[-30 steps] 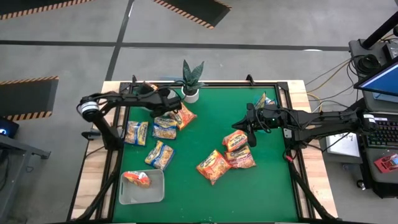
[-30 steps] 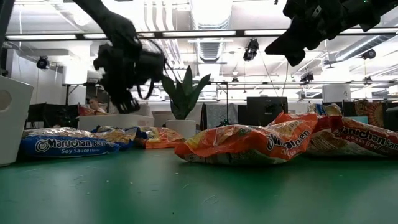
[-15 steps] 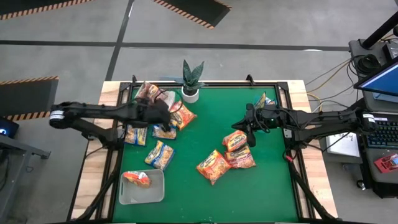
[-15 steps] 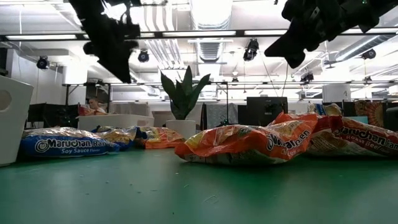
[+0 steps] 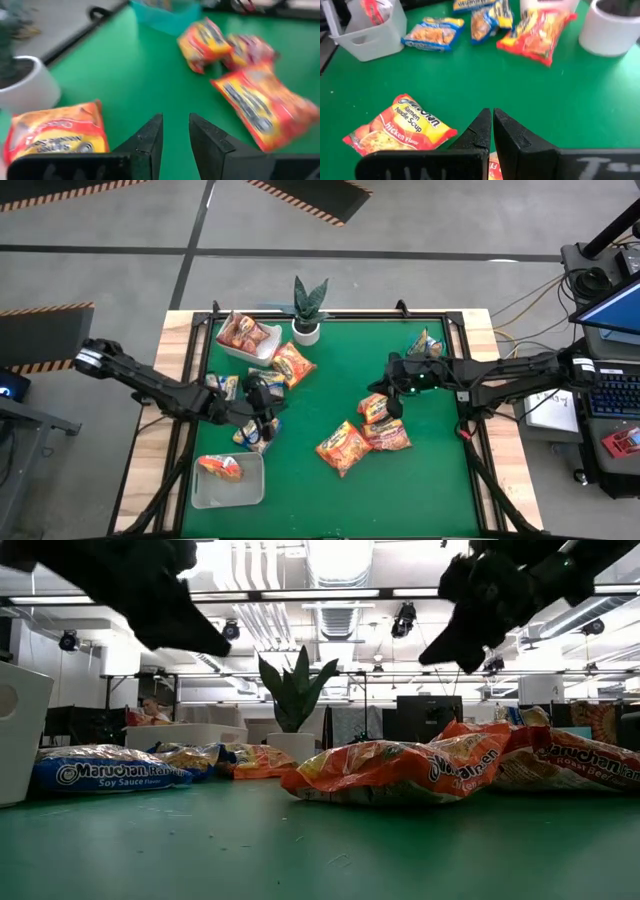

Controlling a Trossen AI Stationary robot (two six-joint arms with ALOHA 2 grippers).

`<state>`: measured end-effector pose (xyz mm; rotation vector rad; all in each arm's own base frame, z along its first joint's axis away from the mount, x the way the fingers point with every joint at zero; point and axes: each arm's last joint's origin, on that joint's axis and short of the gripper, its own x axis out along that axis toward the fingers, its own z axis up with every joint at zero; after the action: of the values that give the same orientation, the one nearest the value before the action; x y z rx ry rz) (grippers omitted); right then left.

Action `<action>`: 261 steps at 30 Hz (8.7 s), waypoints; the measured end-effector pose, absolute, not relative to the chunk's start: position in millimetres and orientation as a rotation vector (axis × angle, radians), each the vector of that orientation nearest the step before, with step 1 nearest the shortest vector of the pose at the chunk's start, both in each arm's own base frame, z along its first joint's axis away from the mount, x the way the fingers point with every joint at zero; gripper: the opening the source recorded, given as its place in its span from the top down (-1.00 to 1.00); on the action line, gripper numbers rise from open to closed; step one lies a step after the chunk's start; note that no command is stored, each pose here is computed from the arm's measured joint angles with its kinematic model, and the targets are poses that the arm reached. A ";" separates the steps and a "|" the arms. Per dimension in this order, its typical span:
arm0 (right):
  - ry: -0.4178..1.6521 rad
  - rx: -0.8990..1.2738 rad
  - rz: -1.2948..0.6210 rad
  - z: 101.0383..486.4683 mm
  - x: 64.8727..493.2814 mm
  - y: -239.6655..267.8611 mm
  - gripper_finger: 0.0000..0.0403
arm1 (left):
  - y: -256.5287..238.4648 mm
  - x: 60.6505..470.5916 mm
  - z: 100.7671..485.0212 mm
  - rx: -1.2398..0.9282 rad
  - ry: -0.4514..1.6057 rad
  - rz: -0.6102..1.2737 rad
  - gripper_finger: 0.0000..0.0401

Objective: Sort Maruchan noodles
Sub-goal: Put the orange noodle pack into the gray bin

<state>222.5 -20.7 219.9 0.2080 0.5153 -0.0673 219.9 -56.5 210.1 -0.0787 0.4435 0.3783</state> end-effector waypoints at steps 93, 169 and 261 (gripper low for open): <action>0.645 0.222 0.055 190.7 333.6 -10.7 0.96 | -39.4 231.6 219.5 -0.036 0.287 0.452 0.60; 0.730 0.122 -0.086 102.8 336.5 -17.6 0.96 | 67.3 286.4 154.8 -0.870 0.896 0.227 -0.11; 0.598 0.080 -0.064 240.5 263.8 -11.2 0.96 | -215.4 196.9 303.1 0.300 1.602 -0.323 1.00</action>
<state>263.8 -11.2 240.5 0.0804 0.5984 -0.0637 196.9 -215.4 303.1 0.3000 1.6017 -0.3228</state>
